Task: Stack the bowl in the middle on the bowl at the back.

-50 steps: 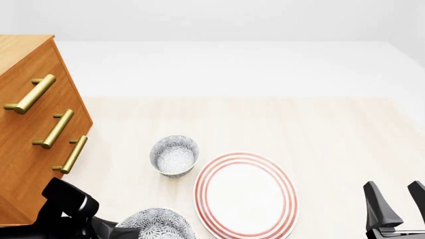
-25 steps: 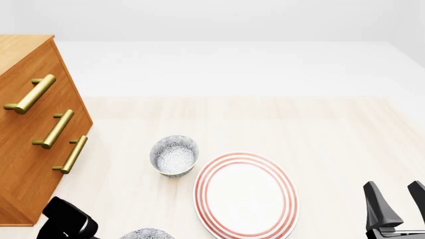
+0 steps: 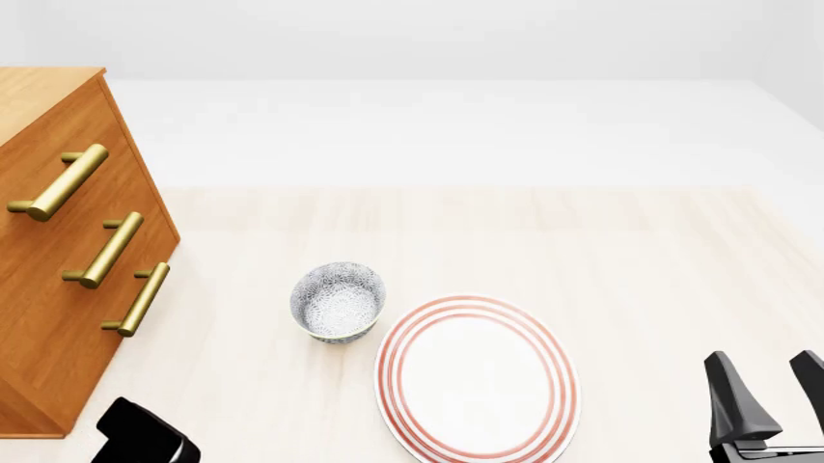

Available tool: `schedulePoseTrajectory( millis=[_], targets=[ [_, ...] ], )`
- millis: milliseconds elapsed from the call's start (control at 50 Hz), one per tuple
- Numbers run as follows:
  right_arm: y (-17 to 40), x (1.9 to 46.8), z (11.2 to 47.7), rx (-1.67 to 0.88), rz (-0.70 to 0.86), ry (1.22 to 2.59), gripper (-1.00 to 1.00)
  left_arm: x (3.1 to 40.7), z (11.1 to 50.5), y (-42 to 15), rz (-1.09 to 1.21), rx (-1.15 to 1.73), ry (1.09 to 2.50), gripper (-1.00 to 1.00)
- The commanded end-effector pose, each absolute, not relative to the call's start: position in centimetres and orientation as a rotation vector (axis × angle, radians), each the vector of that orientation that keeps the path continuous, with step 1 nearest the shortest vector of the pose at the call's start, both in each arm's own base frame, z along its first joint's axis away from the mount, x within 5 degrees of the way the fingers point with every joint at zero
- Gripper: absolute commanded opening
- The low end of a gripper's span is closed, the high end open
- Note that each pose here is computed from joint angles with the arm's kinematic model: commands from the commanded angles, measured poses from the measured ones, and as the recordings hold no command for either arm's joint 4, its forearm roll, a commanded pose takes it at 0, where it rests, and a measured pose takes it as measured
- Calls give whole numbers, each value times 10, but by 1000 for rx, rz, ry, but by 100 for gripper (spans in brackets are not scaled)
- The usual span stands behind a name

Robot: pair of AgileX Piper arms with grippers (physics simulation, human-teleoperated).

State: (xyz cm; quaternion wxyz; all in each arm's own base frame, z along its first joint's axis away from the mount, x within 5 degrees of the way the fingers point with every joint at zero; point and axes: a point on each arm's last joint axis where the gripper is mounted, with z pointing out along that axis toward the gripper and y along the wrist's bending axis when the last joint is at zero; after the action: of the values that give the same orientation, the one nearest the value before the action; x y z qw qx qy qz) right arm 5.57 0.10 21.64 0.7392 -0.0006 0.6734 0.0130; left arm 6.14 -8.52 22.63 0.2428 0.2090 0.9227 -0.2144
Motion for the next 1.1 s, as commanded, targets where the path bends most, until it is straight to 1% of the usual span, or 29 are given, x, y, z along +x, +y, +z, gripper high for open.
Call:
schedulePoseTrajectory(
  millis=[20,140,260,400,600,700,720,900,1100],
  targets=[
    [1,56,216,-2,30,1478,100,61,224,-84,-584,567,2524,100],
    [1,56,217,-2,30,1477,100,60,227,-83,-586,562,2520,100],
    [1,56,217,-4,29,1477,100,61,239,-80,-588,555,2499,100],
    [1,56,217,-6,27,1476,100,60,266,-76,-596,555,2454,100],
    [1,56,217,-9,26,1475,100,56,287,-67,-586,556,2418,100],
    [1,56,217,-11,25,1473,100,52,301,-59,-575,552,2394,100],
    [1,56,217,-12,24,1473,100,50,310,-55,-567,547,2375,100],
    [1,55,218,-13,23,1472,100,42,332,-40,-529,528,2328,100],
    [1,55,219,-12,22,1471,100,29,362,-23,-485,484,2244,100]
  ],
)
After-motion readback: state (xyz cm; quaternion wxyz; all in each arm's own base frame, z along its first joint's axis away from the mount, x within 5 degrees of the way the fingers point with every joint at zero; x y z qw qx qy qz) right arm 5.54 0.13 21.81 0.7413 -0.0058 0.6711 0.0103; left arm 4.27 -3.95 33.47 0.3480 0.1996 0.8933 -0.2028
